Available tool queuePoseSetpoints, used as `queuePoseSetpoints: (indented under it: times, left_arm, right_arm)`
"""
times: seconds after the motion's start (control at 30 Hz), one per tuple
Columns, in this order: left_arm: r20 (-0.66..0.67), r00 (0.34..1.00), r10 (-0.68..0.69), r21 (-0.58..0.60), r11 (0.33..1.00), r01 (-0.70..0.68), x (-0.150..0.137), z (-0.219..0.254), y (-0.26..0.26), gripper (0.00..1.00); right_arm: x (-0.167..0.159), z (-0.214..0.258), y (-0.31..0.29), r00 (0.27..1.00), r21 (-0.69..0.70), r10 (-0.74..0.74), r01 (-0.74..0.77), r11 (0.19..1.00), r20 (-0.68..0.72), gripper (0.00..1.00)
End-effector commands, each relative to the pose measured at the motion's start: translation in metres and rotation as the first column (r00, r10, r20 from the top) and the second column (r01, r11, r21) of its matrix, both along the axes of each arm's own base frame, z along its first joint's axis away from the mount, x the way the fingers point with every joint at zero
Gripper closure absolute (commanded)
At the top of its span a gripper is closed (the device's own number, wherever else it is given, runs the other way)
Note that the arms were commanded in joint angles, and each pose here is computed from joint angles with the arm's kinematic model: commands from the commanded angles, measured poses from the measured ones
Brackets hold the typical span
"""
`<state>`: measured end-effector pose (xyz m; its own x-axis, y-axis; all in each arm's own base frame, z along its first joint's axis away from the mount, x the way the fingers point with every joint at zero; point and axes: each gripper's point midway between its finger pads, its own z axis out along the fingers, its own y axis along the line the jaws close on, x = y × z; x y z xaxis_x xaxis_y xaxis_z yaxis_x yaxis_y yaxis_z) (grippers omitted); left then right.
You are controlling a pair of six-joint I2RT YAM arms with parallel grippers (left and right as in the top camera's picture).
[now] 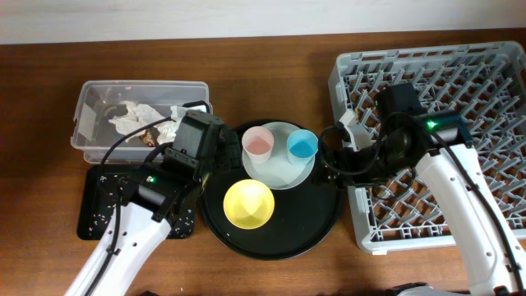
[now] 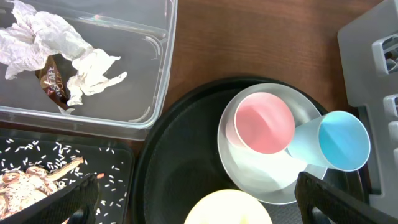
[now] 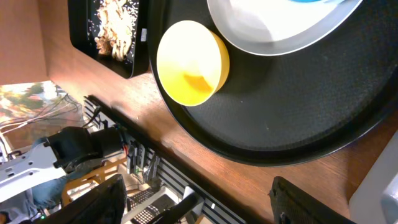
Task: Sort waste into correct bins and load items into the dishwasher rack
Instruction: 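Carry the second chopstick into the dish rack and release it, then move the right gripper back to the round tray and grasp the yellow bowl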
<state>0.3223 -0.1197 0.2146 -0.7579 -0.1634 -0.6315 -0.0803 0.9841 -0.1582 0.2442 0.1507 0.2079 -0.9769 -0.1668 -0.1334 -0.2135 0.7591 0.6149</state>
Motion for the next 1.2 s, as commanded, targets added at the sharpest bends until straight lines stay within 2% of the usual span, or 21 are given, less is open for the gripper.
queuePoseSetpoints:
  times: [0.0, 0.63, 0.8, 0.87, 0.93, 0.97, 1.0, 1.07, 1.17]
  left_arm:
    - [0.018, 1.000, 0.006, -0.016, 1.000, -0.006, 0.002, 0.008, 0.000, 0.01]
    - [0.018, 1.000, 0.006, -0.016, 1.000, -0.005, 0.002, 0.008, 0.000, 0.01]
    - [0.018, 1.000, 0.006, -0.016, 1.000, -0.006, 0.002, 0.008, 0.000, 0.01]
    - [0.018, 1.000, 0.006, -0.016, 1.000, -0.005, 0.002, 0.008, 0.000, 0.01]
    - [0.018, 1.000, 0.006, -0.016, 1.000, -0.005, 0.002, 0.008, 0.000, 0.01]
    - [0.018, 1.000, 0.006, -0.016, 1.000, -0.006, 0.002, 0.008, 0.000, 0.01]
    - [0.018, 1.000, 0.006, -0.016, 1.000, -0.006, 0.002, 0.008, 0.000, 0.01]
    - [0.018, 1.000, 0.006, -0.016, 1.000, -0.006, 0.002, 0.008, 0.000, 0.01]
    - [0.018, 1.000, 0.006, -0.016, 1.000, -0.005, 0.002, 0.008, 0.000, 0.01]
  right_arm:
    - [0.000, 0.007, 0.005, 1.000, 0.029, 0.010, -0.011, 1.000, 0.011, 0.24]
    - [-0.011, 0.005, 0.003, 0.999, 0.021, 0.016, -0.015, 1.000, -0.040, 0.23]
    - [-0.025, 0.004, 0.011, 0.996, 0.014, 0.057, -0.056, 0.998, -0.073, 0.25]
    - [-0.030, 0.004, 0.019, 0.993, 0.015, 0.090, -0.089, 0.996, -0.072, 0.37]
    - [-0.033, 0.001, 0.023, 0.992, -0.009, 0.094, -0.095, 0.995, -0.080, 0.62]
    - [-0.032, -0.004, 0.023, 0.994, -0.058, 0.069, -0.074, 0.996, -0.087, 0.77]
    - [-0.030, -0.008, 0.023, 0.995, -0.099, 0.044, -0.052, 0.994, -0.088, 0.88]
    - [-0.023, -0.015, 0.024, 0.998, -0.181, -0.008, -0.003, 0.983, -0.061, 0.96]
    - [-0.020, -0.019, 0.038, 1.000, -0.234, -0.008, 0.007, 0.972, -0.006, 0.96]
